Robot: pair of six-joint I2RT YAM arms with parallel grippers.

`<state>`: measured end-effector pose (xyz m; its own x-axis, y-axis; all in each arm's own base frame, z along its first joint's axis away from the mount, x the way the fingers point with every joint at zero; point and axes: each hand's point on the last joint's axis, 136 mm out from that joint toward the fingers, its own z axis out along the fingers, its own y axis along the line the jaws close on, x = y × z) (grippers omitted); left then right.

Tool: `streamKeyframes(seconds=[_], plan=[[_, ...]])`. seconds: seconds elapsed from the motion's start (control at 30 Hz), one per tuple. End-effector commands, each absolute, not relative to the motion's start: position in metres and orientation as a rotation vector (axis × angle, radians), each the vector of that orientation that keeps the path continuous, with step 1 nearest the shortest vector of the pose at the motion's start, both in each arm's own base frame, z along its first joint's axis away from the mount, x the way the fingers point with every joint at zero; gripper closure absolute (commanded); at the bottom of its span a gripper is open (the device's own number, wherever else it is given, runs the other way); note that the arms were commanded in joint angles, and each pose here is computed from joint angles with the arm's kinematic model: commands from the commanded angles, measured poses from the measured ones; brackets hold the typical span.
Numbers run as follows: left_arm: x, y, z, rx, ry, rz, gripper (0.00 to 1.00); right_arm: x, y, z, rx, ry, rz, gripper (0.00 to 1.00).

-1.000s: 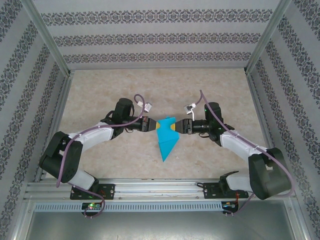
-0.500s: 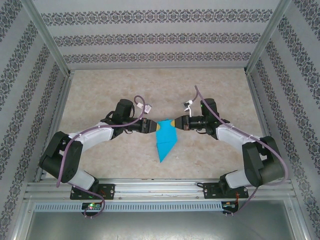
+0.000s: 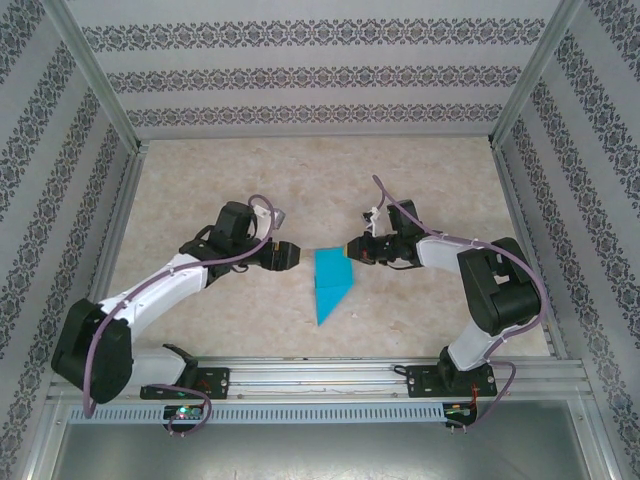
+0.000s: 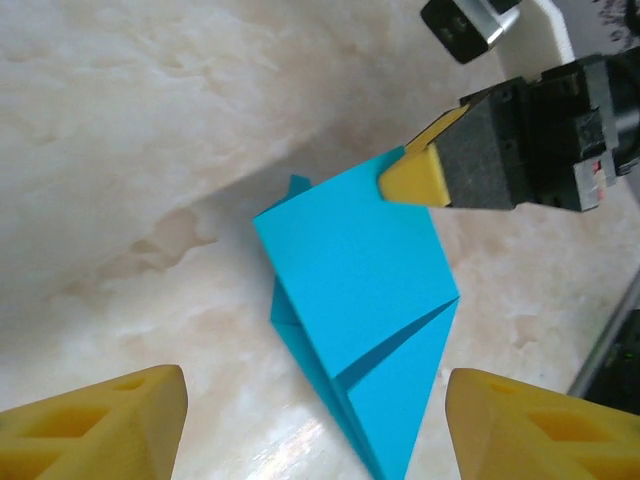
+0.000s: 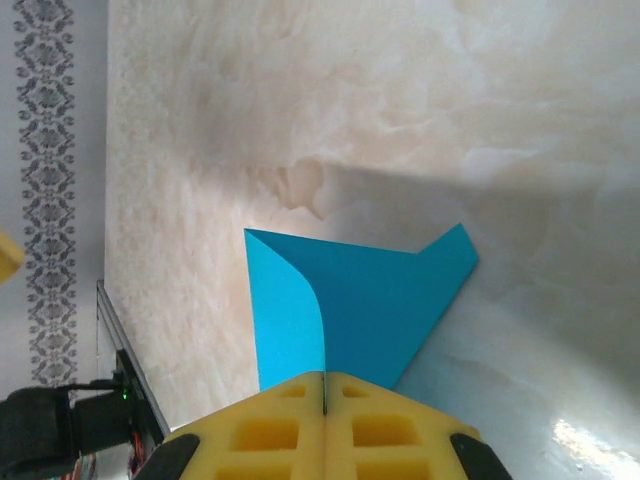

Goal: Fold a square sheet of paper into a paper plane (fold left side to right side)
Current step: Place the paper at the center of the table, then fold the wing for the fifth time at the center of the table.

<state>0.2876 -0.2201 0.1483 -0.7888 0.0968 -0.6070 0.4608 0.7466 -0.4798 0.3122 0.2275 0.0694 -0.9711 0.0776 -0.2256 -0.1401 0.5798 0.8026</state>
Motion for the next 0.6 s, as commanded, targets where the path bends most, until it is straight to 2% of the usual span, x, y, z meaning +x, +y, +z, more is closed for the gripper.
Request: streamKeyframes(seconds=[0.0, 0.2, 0.57], plan=[[0.277, -0.203, 0.151, 0.512, 2.426, -0.665, 0.31, 0.318, 0.227, 0.068, 0.072, 2.635, 1.305, 1.0], [0.255, -0.215, 0.164, 0.651, 2.411, -0.539, 0.33, 0.315, 0.227, 0.067, 0.224, 2.698, 1.319, 1.0], [0.215, -0.28, 0.154, 0.922, 2.354, -0.385, 0.34, 0.313, 0.224, 0.068, 0.332, 2.748, 1.261, 1.0]])
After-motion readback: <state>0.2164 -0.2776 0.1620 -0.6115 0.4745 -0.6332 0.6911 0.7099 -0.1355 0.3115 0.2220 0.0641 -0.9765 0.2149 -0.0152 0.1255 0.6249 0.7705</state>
